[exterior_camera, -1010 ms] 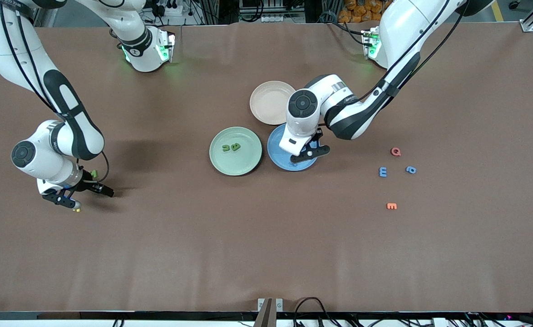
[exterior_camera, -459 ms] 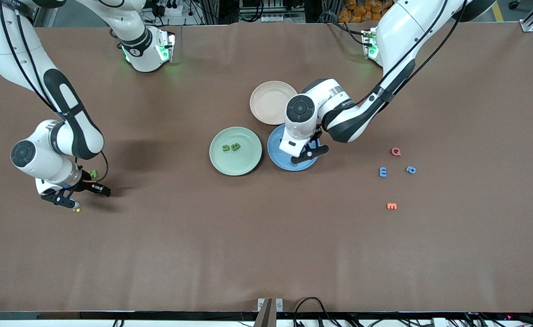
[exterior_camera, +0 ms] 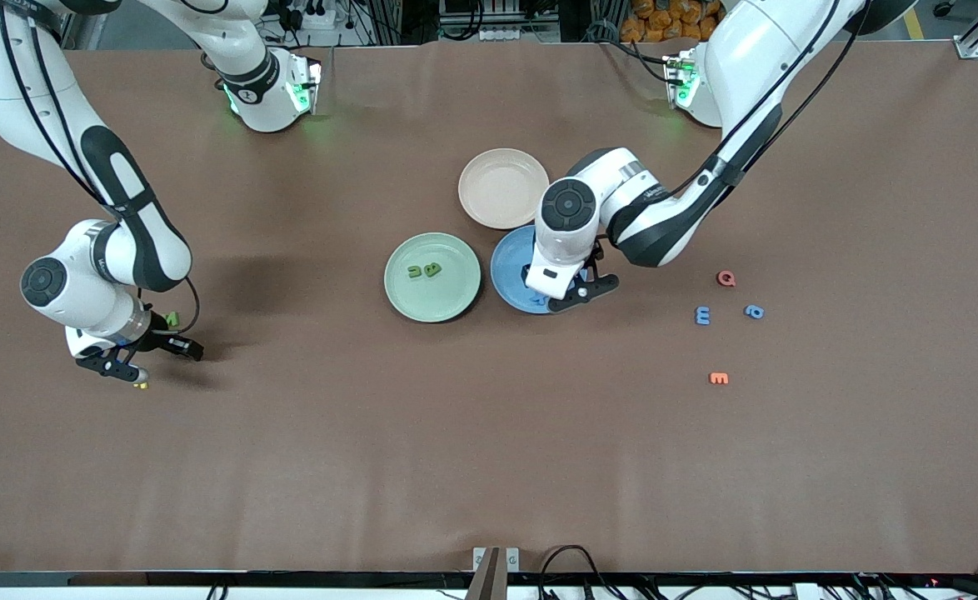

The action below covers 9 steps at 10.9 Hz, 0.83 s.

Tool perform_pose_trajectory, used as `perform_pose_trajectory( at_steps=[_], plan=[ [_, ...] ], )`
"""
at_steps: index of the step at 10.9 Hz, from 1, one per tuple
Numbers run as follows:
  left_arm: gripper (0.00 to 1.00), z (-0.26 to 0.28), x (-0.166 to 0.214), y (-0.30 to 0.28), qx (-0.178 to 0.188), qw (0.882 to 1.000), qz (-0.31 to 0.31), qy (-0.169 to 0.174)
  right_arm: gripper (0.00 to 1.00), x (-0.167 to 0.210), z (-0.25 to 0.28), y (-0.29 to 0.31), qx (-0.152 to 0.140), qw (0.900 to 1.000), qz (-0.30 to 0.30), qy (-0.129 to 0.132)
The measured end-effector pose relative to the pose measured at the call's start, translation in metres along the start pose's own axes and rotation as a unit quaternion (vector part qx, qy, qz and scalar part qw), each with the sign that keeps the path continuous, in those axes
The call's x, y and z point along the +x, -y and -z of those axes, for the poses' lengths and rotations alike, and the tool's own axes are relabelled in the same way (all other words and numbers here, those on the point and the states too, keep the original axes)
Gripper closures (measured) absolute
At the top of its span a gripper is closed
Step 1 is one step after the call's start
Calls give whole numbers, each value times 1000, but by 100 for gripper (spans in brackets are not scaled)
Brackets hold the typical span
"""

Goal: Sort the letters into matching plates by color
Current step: 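Return the left gripper to the blue letters and grasp blue 3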

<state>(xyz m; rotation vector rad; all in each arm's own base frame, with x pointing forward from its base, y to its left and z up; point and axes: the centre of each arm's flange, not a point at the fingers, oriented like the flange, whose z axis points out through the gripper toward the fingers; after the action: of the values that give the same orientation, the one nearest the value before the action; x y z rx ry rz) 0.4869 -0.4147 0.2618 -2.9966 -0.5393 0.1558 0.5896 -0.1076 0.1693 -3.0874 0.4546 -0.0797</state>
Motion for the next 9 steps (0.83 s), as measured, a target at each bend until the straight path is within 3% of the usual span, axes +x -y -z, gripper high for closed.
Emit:
perform_pose_trajectory(
  at_steps=[4,9],
  plan=[
    [0,40,41,35,33,999,-19,-38,42,-2,1,-1,0,1000,1,-2],
    [0,45,109,100,63,997,-44,-20,51,-3,3,-2,1,1000,4,-3]
  ],
)
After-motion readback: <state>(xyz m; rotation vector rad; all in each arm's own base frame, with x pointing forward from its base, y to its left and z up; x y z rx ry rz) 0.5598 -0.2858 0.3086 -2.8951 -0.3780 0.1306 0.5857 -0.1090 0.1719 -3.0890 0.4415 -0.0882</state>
